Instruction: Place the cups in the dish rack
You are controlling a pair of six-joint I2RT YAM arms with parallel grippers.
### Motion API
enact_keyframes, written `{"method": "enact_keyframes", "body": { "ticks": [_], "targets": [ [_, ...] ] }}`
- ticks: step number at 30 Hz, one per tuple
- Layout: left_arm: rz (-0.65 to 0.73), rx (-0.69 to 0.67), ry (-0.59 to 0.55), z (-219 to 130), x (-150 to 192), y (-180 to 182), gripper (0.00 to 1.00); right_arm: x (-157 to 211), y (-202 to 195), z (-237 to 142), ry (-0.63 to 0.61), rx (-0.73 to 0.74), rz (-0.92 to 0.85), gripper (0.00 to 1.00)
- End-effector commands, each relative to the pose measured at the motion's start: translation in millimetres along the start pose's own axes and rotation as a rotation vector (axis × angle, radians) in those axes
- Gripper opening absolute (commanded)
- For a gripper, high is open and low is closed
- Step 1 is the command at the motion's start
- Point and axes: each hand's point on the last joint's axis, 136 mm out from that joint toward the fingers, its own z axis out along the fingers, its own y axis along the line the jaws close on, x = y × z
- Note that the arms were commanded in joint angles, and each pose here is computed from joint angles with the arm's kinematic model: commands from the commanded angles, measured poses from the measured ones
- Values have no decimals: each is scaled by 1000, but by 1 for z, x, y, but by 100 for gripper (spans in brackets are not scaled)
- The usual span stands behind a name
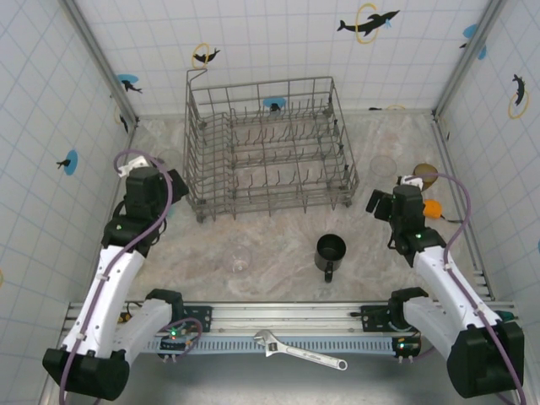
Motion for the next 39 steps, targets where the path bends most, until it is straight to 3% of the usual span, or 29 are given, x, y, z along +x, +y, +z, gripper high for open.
{"method": "enact_keyframes", "body": {
  "ticks": [1,4,7,12,19,24,29,39],
  "targets": [
    [-22,65,109,-11,20,-13,98,-6,8,-5,26,-29,-17,100],
    [-2,151,151,-16,28,-38,98,-3,13,-5,35,-55,-19,100],
    [48,166,158,-31,12,-66,97,0,13,-4,58,-62,-21,100],
    [157,287,164,-55,19,-132,97,-4,17,-4,77,-70,-27,100],
    [387,412,221,-84,73,-230,97,-2,15,-5,105,-79,-17,100],
    [478,503,282,-98,114,-274,97,-1,10,-4,117,-78,-2,100],
    [541,606,352,-114,151,-305,97,-2,6,-2,129,-86,26,100],
    [622,694,550,-126,228,-319,96,3,-1,2,153,-86,60,100]
  ]
}}
